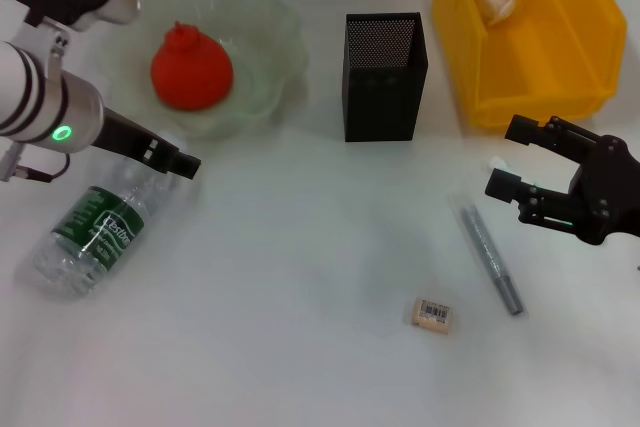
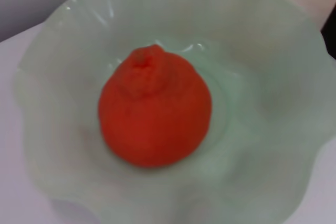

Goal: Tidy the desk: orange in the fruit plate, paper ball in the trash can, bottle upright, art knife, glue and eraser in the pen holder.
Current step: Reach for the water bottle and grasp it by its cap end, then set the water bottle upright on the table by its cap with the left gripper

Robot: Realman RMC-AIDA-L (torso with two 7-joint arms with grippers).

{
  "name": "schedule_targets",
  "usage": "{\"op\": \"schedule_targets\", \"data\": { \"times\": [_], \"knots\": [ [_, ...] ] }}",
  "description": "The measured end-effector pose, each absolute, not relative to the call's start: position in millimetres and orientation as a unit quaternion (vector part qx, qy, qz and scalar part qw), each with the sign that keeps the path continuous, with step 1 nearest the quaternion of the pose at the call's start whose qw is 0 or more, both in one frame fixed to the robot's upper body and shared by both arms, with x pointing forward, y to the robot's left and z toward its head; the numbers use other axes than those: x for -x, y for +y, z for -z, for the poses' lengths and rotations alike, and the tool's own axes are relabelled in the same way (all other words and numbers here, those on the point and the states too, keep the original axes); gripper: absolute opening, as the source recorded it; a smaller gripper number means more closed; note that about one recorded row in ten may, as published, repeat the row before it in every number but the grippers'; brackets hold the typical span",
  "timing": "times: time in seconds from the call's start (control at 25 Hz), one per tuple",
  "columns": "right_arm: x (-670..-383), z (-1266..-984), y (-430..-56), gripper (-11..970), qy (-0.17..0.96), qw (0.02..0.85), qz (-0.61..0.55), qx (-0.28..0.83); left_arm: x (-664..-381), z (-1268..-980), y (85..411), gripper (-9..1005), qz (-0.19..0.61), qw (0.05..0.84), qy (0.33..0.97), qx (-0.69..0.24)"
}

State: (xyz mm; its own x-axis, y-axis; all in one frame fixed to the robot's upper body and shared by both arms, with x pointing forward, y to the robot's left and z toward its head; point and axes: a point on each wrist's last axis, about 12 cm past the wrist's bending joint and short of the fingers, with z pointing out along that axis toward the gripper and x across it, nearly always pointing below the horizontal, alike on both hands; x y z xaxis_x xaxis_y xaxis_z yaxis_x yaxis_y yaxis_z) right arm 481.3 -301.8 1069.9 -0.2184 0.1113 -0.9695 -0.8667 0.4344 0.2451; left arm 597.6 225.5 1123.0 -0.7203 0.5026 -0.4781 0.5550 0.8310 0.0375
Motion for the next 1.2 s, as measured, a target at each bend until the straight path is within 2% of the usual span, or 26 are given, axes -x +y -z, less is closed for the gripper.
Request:
{"op": "schedule_targets", "data": {
  "times": [0.36, 0.68, 0.84, 1.04, 1.2],
  "knots": [
    [-481.1, -1067.5, -301.7, 837, 0.647, 0.549, -0.443, 0.288, -596.3, -1116.6, 210.2, 795, 0.035, 0.247, 0.914, -0.321],
    [-481.1, -1066.2, -300.9, 836, 0.649, 0.549, -0.443, 0.284, -593.6, -1111.5, 212.6, 750, 0.021, 0.242, 0.913, -0.327],
    [-482.2, -1065.1, -301.2, 836, 0.653, 0.549, -0.44, 0.281, -589.6, -1112.5, 212.8, 540, 0.023, 0.243, 0.911, -0.331],
    [-484.6, -1065.2, -300.2, 836, 0.654, 0.549, -0.438, 0.281, -581.3, -1115.5, 212.1, 467, 0.026, 0.245, 0.904, -0.349],
    [-486.1, -1065.7, -298.1, 836, 0.653, 0.549, -0.439, 0.282, -569.4, -1121.5, 214.5, 438, 0.087, 0.241, 0.893, -0.37]
  ]
}}
